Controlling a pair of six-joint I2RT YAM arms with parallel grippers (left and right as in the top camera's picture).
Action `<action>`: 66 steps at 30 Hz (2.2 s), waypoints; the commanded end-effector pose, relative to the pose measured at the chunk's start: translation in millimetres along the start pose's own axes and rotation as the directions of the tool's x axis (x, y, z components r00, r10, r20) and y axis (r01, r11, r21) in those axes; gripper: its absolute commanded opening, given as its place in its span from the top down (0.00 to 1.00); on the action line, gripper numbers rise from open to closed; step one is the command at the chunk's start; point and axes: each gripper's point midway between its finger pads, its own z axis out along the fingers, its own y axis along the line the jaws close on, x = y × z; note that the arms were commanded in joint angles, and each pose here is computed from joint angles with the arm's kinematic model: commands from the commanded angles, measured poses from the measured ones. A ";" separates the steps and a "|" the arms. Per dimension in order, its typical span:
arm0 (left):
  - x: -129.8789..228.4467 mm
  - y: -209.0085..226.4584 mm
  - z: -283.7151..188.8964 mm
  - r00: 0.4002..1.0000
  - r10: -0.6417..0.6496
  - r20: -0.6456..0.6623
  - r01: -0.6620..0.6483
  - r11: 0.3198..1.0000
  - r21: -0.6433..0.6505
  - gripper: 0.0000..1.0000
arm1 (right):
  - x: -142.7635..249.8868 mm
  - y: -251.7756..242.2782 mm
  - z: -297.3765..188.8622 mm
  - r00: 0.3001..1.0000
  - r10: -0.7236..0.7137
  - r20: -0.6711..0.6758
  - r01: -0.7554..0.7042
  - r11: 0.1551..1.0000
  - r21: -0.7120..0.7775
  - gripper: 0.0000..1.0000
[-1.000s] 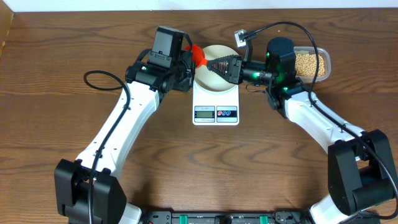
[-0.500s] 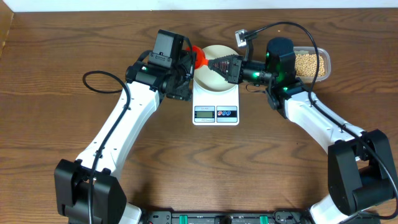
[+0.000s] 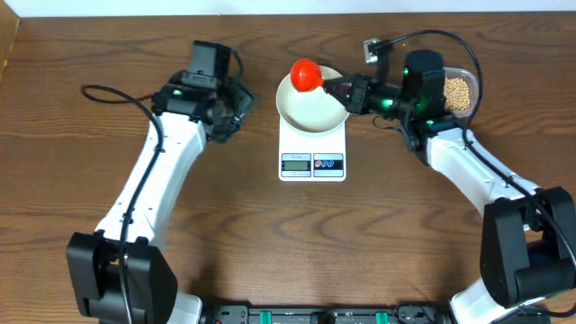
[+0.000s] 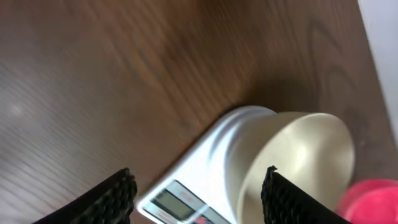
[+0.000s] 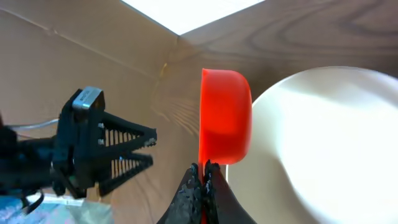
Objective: Scoop item into bowl and weigh 50g on scale
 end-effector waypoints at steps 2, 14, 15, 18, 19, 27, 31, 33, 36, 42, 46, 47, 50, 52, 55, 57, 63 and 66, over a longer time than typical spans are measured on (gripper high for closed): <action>6.9 -10.9 -7.4 0.897 0.439 -0.050 -0.432 0.895 0.109 0.33 | -26.2 5.4 -28.5 0.999 -0.039 0.037 0.041 0.998 -0.038 0.99; 18.5 -29.3 -33.6 0.724 0.689 0.032 -0.678 0.703 0.214 0.55 | -67.9 -28.2 -163.7 0.974 -0.058 0.218 -0.015 0.947 0.322 0.99; 21.5 -30.2 -35.3 0.712 0.701 0.034 -0.690 0.690 0.216 0.58 | -67.9 -29.6 -172.4 0.972 -0.059 0.228 -0.026 0.936 0.351 0.99; 43.8 -32.6 -36.3 0.649 0.760 0.013 -0.742 0.629 0.231 0.69 | -61.9 -35.2 -204.5 0.968 -0.056 0.247 -0.061 0.896 0.440 0.99; 52.4 -33.1 -35.7 0.626 0.779 0.005 -0.758 0.608 0.238 0.73 | -59.1 -38.3 -211.9 0.967 -0.052 0.248 -0.072 0.882 0.465 0.99; 127.7 -15.6 -15.7 0.454 0.886 -0.089 -0.848 0.461 0.263 0.92 | -30.0 -64.1 -243.8 0.982 -0.016 0.188 -0.103 0.789 0.606 0.99; 154.4 0.4 -1.4 0.387 0.915 -0.115 -0.887 0.403 0.224 0.93 | -31.0 -66.9 -246.3 0.981 -0.024 0.191 -0.103 0.775 0.623 0.99; 166.9 3.8 5.3 0.377 0.919 -0.114 -0.891 0.394 0.228 0.93 | -31.7 -68.5 -247.8 0.981 -0.027 0.194 -0.104 0.768 0.633 0.99; 186.8 5.3 16.6 0.354 0.931 -0.089 -0.895 0.365 0.256 0.92 | -30.3 -68.9 -247.8 0.982 -0.027 0.188 -0.100 0.766 0.635 0.99; 189.3 10.1 44.1 0.340 0.940 -0.008 -0.916 0.333 0.222 0.92 | -29.0 -69.3 -247.6 0.983 -0.029 0.180 -0.094 0.765 0.637 0.99; 187.4 15.2 55.4 0.282 0.959 0.014 -0.941 0.274 0.200 0.92 | -29.7 -69.2 -247.7 0.983 -0.032 0.181 -0.092 0.766 0.637 0.99; 187.8 15.1 58.3 0.271 0.962 0.018 -0.944 0.262 0.200 0.92 | -30.2 -68.8 -247.6 0.983 -0.034 0.182 -0.091 0.766 0.636 0.99; 188.8 13.8 65.3 0.243 0.970 0.026 -0.952 0.233 0.200 0.93 | -31.0 -68.8 -247.8 0.982 -0.038 0.183 -0.089 0.766 0.636 0.99; 189.8 14.6 70.9 0.226 0.974 0.024 -0.956 0.217 0.198 0.93 | -30.8 -69.0 -247.8 0.983 -0.037 0.182 -0.090 0.766 0.637 0.99; 191.0 15.2 80.5 0.185 0.982 0.026 -0.965 0.177 0.196 0.93 | -29.3 -69.2 -247.6 0.983 -0.031 0.180 -0.092 0.765 0.637 0.99; 192.7 12.5 93.1 0.153 0.987 0.042 -0.970 0.142 0.195 0.93 | -29.2 -69.2 -247.5 0.983 -0.030 0.179 -0.093 0.766 0.637 0.99; 187.8 5.9 105.6 0.114 0.990 0.080 -0.982 0.101 0.158 0.93 | -26.6 -69.8 -247.6 0.986 -0.034 0.164 -0.080 0.763 0.641 0.99; 188.7 3.4 113.9 0.099 0.991 0.094 -0.984 0.084 0.156 0.93 | -26.6 -69.7 -247.7 0.986 -0.034 0.164 -0.080 0.763 0.641 0.99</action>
